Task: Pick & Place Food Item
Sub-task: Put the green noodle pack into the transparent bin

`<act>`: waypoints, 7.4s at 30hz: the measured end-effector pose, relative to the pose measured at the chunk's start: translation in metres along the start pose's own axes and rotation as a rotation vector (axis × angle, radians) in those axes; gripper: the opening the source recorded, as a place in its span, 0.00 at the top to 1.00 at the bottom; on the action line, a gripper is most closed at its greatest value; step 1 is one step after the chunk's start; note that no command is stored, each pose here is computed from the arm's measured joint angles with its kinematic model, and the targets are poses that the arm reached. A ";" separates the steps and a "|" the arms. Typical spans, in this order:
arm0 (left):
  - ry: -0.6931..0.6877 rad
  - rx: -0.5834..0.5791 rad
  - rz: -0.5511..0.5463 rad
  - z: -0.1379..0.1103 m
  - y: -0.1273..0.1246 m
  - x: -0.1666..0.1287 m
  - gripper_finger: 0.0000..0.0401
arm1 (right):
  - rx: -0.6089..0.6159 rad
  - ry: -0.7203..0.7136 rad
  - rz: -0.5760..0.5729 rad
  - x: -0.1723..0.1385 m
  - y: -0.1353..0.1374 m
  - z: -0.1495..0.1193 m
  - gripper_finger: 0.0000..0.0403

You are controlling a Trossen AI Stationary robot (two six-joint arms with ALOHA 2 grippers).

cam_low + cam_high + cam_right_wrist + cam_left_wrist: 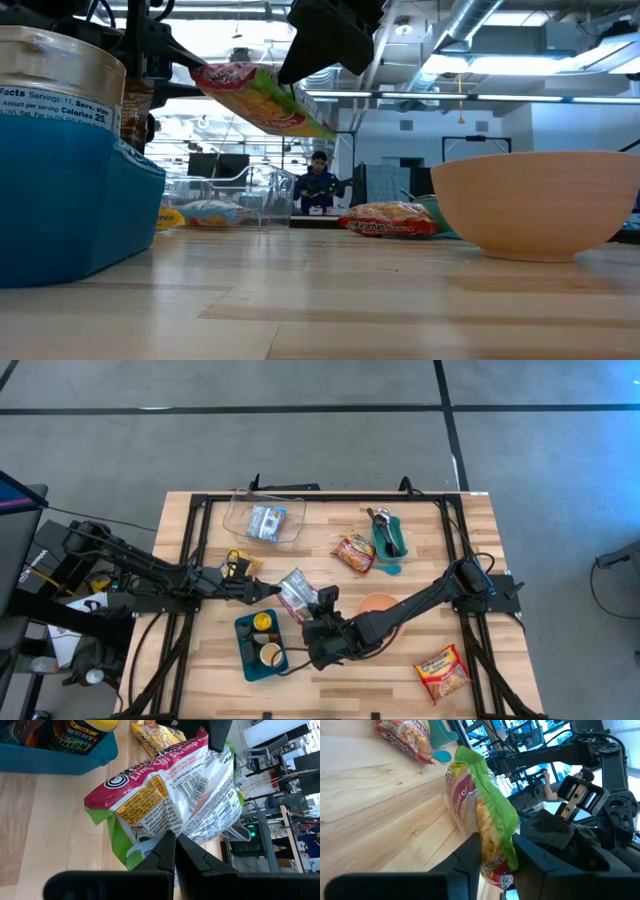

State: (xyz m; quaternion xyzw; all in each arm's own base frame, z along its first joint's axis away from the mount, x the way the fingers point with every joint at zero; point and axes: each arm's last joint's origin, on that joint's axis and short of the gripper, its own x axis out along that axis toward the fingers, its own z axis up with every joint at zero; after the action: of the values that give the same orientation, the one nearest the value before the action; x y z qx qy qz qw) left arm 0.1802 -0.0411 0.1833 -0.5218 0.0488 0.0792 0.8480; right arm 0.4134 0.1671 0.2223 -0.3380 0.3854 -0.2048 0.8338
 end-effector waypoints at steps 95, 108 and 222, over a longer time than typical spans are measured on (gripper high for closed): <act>-0.444 0.512 -0.019 0.053 -0.010 0.002 0.96 | 0.033 -0.135 0.849 -0.003 0.017 0.008 1.00; -0.447 0.512 -0.014 0.053 -0.009 0.002 0.96 | 0.121 -0.190 0.818 0.012 -0.015 -0.031 1.00; -0.130 1.268 1.277 0.113 0.083 -0.024 0.96 | 0.454 -0.453 0.616 -0.022 -0.059 -0.153 1.00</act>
State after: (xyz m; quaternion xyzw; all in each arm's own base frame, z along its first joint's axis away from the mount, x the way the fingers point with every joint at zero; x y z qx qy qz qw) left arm 0.1410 0.0944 0.1652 0.1758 0.3158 0.5224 0.7723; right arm 0.2759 0.0780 0.2031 -0.0522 0.2208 0.0529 0.9725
